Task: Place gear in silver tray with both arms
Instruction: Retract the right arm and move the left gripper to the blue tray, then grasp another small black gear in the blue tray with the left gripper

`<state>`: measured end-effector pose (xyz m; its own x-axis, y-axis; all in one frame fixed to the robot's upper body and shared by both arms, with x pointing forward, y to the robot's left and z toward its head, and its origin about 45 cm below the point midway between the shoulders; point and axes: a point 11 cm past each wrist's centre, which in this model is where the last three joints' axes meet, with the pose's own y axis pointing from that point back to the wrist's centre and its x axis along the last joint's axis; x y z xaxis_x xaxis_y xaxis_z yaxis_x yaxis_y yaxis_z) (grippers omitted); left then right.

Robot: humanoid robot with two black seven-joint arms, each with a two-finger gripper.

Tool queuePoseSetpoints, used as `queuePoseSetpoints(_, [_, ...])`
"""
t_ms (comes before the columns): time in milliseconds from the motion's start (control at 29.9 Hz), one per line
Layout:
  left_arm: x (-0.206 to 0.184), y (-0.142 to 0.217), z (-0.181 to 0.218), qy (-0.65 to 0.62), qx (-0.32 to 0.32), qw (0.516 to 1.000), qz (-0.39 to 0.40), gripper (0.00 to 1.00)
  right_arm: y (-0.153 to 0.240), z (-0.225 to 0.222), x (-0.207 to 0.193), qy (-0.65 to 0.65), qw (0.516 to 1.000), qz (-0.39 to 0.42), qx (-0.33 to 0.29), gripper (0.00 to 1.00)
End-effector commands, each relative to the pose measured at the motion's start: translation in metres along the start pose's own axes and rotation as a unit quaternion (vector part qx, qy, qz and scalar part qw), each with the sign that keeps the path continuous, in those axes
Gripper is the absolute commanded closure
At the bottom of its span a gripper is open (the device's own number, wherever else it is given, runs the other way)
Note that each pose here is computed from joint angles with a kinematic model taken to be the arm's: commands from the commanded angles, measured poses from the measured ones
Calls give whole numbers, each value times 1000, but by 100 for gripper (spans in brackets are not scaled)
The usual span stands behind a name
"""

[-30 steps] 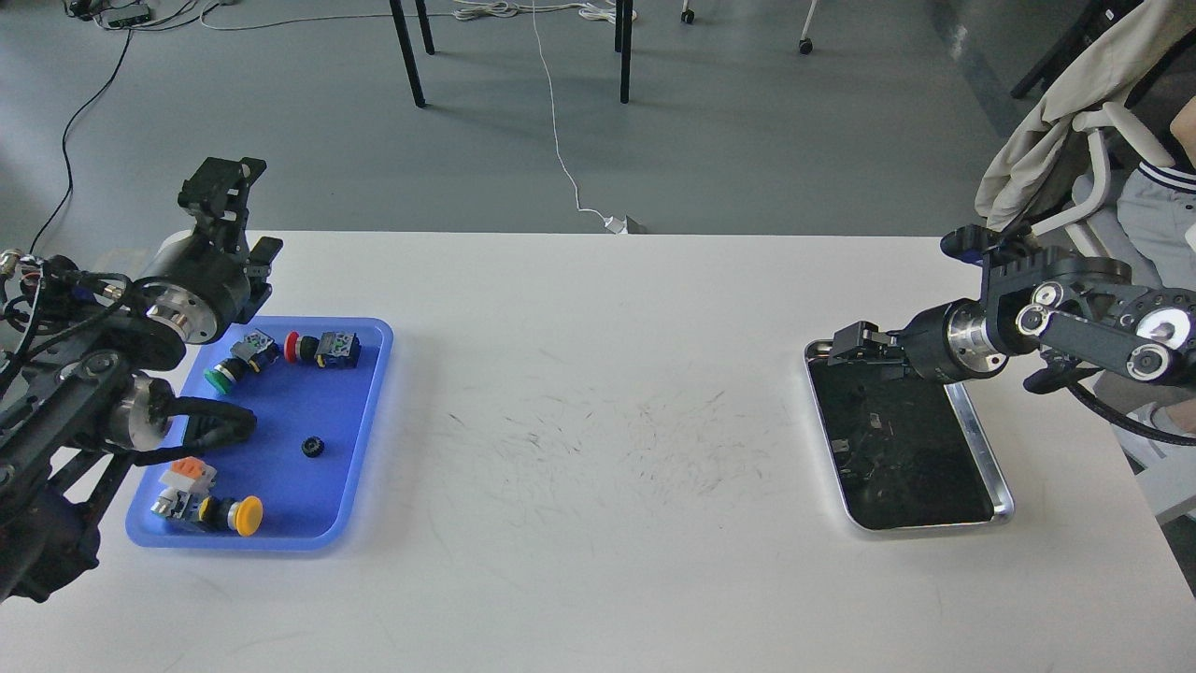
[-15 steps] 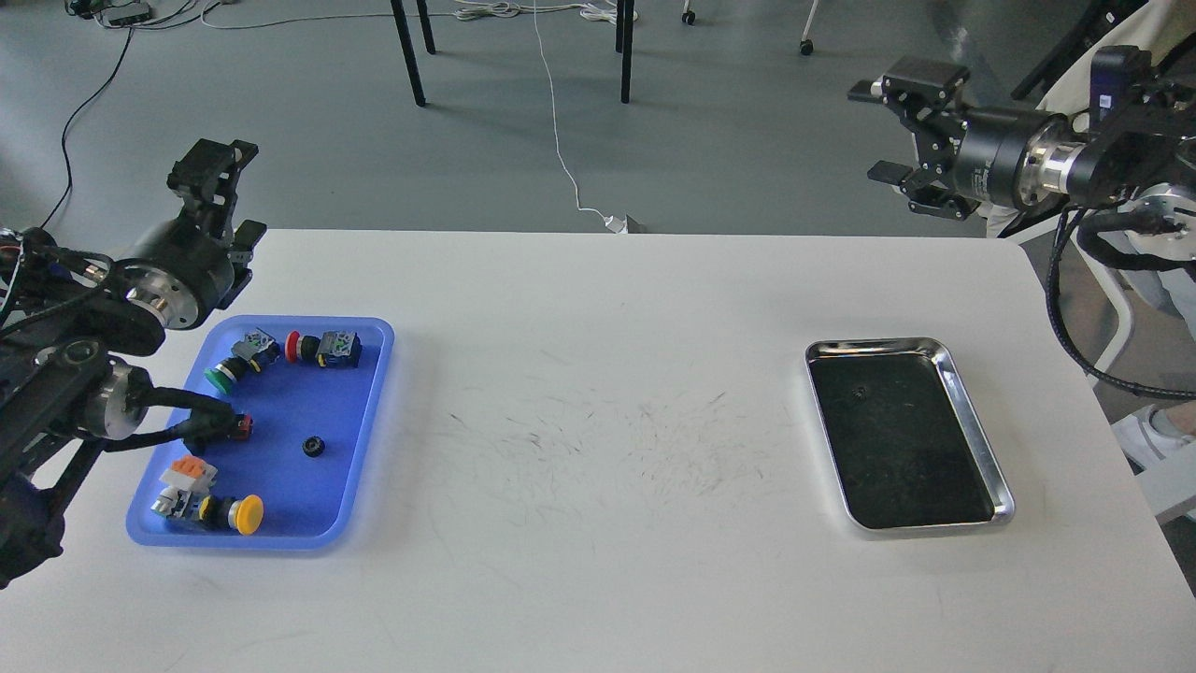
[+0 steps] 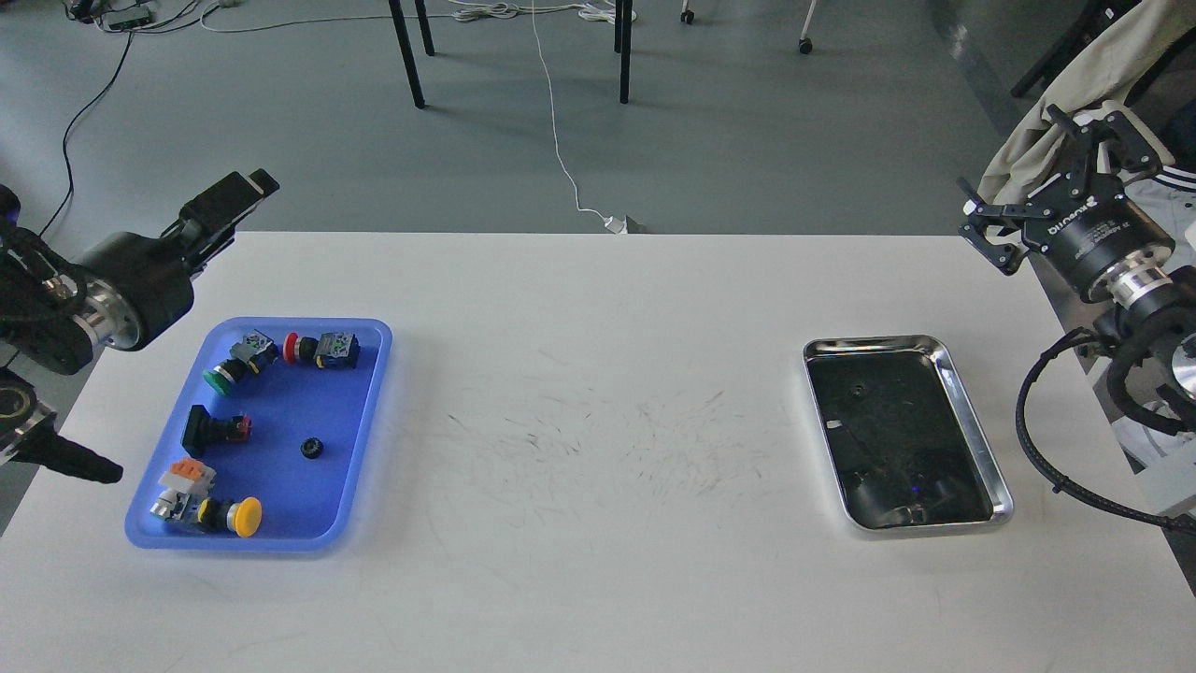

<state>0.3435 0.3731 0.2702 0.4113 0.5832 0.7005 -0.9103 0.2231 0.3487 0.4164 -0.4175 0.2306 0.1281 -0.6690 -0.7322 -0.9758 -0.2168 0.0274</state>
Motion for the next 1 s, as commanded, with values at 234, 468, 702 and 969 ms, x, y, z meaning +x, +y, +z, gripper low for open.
queuePoseSetpoints(234, [-27, 34, -56, -292, 63, 951, -83, 2, 15, 16, 34, -42, 998, 47, 10, 2])
queuePoseSetpoints(468, [-59, 22, -67, -389, 26, 913, -117, 2, 7, 37, 35, -62, 997, 49, -13, 1])
queuePoseSetpoints(702, [-88, 8, -71, -385, 4, 913, -135, 3, 19, 78, 47, -65, 994, 67, -58, 1])
queuePoseSetpoints(969, [-128, 19, -77, -370, -64, 906, -195, 4, 21, 94, 40, -50, 992, 57, -98, 1])
